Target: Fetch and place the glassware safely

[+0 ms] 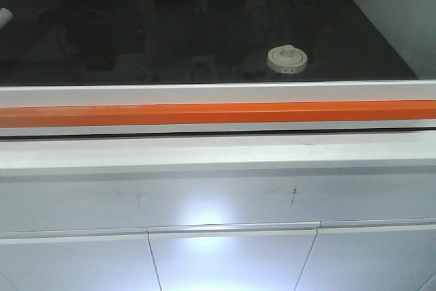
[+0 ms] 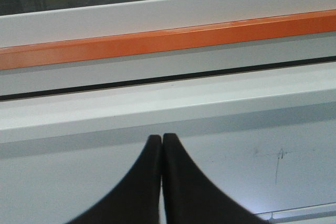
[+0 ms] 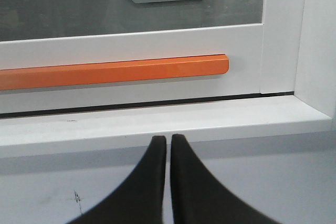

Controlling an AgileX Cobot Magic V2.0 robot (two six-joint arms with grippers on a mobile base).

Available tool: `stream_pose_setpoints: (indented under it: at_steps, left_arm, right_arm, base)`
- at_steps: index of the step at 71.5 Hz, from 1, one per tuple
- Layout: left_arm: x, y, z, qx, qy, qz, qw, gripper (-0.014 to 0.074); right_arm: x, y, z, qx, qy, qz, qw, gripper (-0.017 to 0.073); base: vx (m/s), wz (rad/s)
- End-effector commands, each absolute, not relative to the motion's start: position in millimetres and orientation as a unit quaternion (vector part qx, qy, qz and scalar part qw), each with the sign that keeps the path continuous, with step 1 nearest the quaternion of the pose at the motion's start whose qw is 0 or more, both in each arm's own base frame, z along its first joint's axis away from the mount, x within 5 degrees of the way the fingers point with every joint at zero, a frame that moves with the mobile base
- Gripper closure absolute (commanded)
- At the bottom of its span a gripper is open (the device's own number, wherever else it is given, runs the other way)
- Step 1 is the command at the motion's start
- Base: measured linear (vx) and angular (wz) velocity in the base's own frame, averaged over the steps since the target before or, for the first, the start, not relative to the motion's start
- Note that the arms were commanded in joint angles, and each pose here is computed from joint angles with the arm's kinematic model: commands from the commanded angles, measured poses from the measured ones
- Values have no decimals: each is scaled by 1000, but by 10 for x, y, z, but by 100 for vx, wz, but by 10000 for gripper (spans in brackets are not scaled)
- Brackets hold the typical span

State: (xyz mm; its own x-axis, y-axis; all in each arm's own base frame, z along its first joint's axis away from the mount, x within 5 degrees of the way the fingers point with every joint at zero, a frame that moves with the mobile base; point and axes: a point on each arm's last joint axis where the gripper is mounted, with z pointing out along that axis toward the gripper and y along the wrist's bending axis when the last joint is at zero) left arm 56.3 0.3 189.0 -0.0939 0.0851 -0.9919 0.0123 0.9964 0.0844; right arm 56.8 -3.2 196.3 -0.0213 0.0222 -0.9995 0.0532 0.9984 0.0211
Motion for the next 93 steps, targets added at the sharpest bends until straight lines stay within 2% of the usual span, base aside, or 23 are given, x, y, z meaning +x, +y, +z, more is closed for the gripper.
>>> stream_pose_setpoints:
  at_steps: [1, 70, 93]
  left_arm:
    - [568, -7, 1872, 32, 720, 18, 693, 601]
    - [568, -7, 1873, 32, 720, 18, 693, 601]
    - [566, -16, 1977, 28, 679, 10, 734, 601]
  right_arm:
    - [565, -31, 1975, 22, 689, -17, 724, 563]
    - [565, -31, 1984, 22, 686, -17, 727, 563]
    - [564, -30, 1998, 20, 681, -18, 732, 563]
  base:
    - [0, 0]
    - [0, 0]
    - [0, 0]
